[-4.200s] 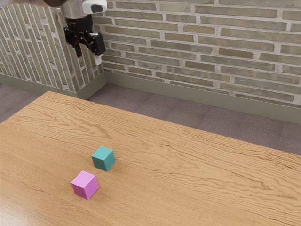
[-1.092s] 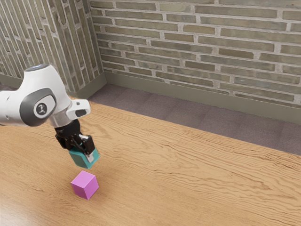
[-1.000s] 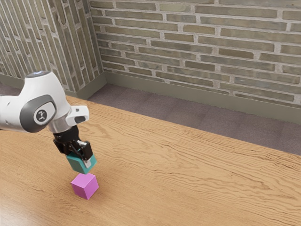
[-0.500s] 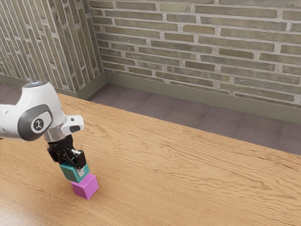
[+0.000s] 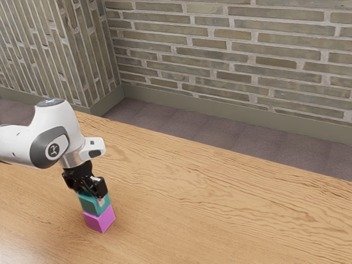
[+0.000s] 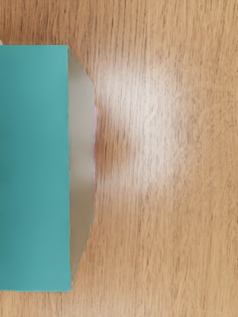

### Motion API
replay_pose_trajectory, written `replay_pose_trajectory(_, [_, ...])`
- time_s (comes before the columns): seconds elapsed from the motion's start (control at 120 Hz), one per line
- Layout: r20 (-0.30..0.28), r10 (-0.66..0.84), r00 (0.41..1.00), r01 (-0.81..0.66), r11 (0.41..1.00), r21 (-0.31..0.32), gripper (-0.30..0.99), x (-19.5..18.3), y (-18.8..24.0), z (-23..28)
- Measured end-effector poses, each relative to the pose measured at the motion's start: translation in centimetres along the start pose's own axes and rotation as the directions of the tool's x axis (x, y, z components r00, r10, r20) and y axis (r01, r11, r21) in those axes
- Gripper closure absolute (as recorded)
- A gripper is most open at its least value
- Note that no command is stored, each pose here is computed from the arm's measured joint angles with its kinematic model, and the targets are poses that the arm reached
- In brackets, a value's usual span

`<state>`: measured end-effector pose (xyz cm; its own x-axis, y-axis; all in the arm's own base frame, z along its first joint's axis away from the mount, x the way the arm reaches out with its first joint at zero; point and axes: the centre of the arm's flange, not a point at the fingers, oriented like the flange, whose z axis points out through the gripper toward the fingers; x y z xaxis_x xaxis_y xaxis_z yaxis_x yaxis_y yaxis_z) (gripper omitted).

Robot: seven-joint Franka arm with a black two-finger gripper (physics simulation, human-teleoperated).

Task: Pick up the blue block with one arm, and put the blue block on the pink block with one arm

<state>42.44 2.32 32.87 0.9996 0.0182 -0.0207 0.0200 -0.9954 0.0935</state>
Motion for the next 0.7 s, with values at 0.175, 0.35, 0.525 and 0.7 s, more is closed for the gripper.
replay_pose_trajectory(0.175, [-0.010, 0.002, 1.000, -0.002, 1.000, -0.001, 0.08, 0.0, 0.0, -0.3])
replay_pose_trajectory(0.35, [-0.082, 0.031, 0.996, -0.032, 0.999, -0.016, 0.03, -0.6, 1.3, -4.6])
replay_pose_trajectory(0.525, [-0.245, 0.070, 0.967, -0.069, 0.998, 0.011, 0.01, 8.0, 3.1, -20.8])
replay_pose_trajectory(0.7, [-0.252, 0.104, 0.962, -0.093, 0.994, 0.056, 0.01, 15.3, 4.2, -29.2])
